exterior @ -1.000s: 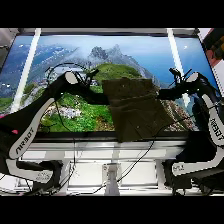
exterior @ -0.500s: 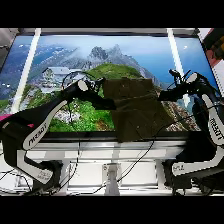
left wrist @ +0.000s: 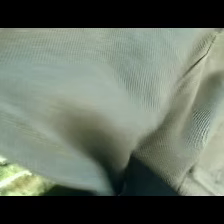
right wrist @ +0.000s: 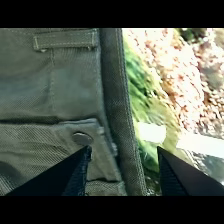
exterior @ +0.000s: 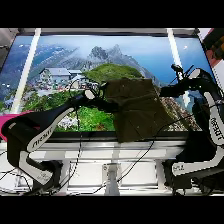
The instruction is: Fold the clothes and pants, and hang the long-sleeved shirts on hangers.
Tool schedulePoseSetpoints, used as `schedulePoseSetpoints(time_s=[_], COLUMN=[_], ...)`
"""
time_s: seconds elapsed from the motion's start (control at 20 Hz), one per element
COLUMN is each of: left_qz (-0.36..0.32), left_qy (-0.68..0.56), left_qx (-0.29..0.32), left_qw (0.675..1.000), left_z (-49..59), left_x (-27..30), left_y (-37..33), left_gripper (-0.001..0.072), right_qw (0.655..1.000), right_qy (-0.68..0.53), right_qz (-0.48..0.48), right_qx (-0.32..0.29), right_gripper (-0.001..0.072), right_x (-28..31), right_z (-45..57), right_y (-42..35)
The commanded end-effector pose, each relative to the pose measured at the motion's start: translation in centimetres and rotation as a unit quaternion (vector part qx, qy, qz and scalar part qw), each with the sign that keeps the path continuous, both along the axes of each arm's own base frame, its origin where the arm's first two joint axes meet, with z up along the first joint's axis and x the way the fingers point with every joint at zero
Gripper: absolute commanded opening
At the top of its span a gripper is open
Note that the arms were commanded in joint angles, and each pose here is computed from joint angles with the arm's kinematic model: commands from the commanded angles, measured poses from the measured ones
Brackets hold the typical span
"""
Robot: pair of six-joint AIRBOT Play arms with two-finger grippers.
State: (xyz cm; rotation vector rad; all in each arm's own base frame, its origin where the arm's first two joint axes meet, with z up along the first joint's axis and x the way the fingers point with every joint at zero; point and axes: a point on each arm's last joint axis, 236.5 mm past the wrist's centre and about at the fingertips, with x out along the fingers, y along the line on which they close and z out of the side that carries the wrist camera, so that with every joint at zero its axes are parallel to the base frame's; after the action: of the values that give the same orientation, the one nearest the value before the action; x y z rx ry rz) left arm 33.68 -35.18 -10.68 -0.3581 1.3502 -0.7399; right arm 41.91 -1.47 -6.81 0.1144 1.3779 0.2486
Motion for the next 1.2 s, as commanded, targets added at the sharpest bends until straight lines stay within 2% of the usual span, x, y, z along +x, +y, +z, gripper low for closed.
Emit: schedulePoseSetpoints(time_s=[0.0, 0.25, 0.55, 0.6, 0.7, 0.9, 1.15], left_qz=[0.011, -0.012, -0.02, -0.015, -0.01, -0.008, -0.015], left_qy=[-0.025, -0.074, -0.074, -0.075, -0.09, -0.094, -0.094], left_qx=[-0.008, 0.024, 0.031, 0.032, 0.053, 0.073, 0.073], left_qw=[1.0, 0.997, 0.997, 0.997, 0.994, 0.993, 0.993], left_z=[0.5, 2.2, 4.5, 4.8, 4.9, 4.6, 4.5], left_x=[0.6, 2.4, 4.5, 5.1, 6.6, 7.3, 7.0], left_y=[-1.1, 2.2, 7.6, 8.5, 10.6, 12.5, 12.0], left_gripper=[0.0036, 0.0035, 0.0034, 0.0034, 0.0034, 0.0034, 0.0034], right_qw=[1.0, 0.996, 0.973, 0.971, 0.973, 0.975, 0.978], right_qy=[0.008, 0.053, 0.058, 0.048, 0.041, 0.048, 0.058], right_qz=[-0.002, -0.025, -0.039, -0.046, -0.043, -0.012, -0.026], right_qx=[0.01, 0.067, 0.219, 0.229, 0.223, 0.215, 0.2], right_gripper=[0.0497, 0.0496, 0.0496, 0.0497, 0.0572, 0.0592, 0.0625], right_x=[-0.3, -2.1, -0.6, 0.1, 0.6, 0.2, 0.6], right_z=[0.3, -0.3, -0.7, -0.6, -0.8, -1.4, -3.4], right_y=[0.2, -0.2, 5.3, 6.0, 7.0, 10.8, 13.4])
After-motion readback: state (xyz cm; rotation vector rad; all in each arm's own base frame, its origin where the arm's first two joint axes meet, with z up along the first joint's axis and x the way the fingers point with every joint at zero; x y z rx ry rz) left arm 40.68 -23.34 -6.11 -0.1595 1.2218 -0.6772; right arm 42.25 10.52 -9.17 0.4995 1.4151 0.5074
